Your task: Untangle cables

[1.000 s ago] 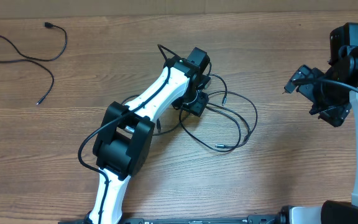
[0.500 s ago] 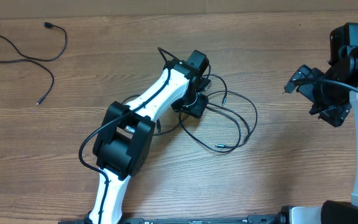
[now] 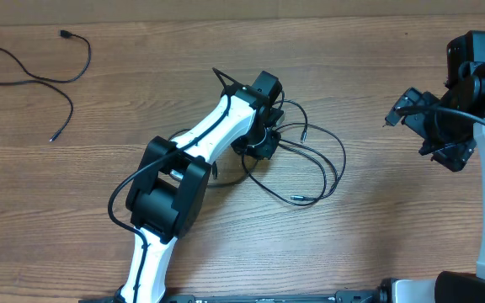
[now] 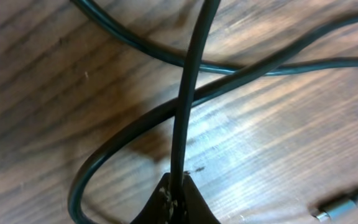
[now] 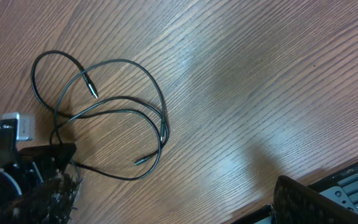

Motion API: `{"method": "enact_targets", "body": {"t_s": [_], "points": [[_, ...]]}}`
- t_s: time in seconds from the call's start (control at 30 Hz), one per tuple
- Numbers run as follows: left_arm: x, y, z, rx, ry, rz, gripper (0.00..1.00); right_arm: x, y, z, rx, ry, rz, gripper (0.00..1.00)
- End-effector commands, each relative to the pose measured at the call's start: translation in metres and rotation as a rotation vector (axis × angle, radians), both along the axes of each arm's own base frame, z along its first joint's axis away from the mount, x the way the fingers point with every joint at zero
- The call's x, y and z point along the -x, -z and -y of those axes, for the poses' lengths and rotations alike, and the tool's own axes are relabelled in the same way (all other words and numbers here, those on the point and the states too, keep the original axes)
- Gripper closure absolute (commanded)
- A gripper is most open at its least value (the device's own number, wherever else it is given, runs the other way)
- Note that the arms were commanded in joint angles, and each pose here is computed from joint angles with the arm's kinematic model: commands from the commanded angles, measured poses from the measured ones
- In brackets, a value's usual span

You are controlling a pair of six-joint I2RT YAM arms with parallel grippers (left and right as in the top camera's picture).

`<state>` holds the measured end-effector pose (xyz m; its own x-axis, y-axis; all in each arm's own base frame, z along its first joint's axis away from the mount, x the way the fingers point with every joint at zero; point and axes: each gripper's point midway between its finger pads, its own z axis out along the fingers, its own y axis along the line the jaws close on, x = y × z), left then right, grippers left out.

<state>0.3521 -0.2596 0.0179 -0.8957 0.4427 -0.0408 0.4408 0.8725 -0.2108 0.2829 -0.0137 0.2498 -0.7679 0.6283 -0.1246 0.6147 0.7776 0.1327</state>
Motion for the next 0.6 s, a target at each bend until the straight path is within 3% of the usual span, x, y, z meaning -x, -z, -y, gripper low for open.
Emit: {"method": "enact_targets", "body": {"t_s": [0.0,0.2,0.57], "points": [[-0.016,-0.035,0.018,0.089,-0.011,0.032,0.96,-0.002,-0.001,0.003,0.014,0.009,0.005,0.0],[-0.029,-0.13,0.045,0.241,0.01,0.095,0.96,-0.002,-0.001,0.003,0.014,0.009,0.005,0.0],[-0.04,-0.322,0.071,0.589,0.019,0.408,0.96,-0.002,-0.001,0.003,0.014,0.009,0.005,0.0]]}}
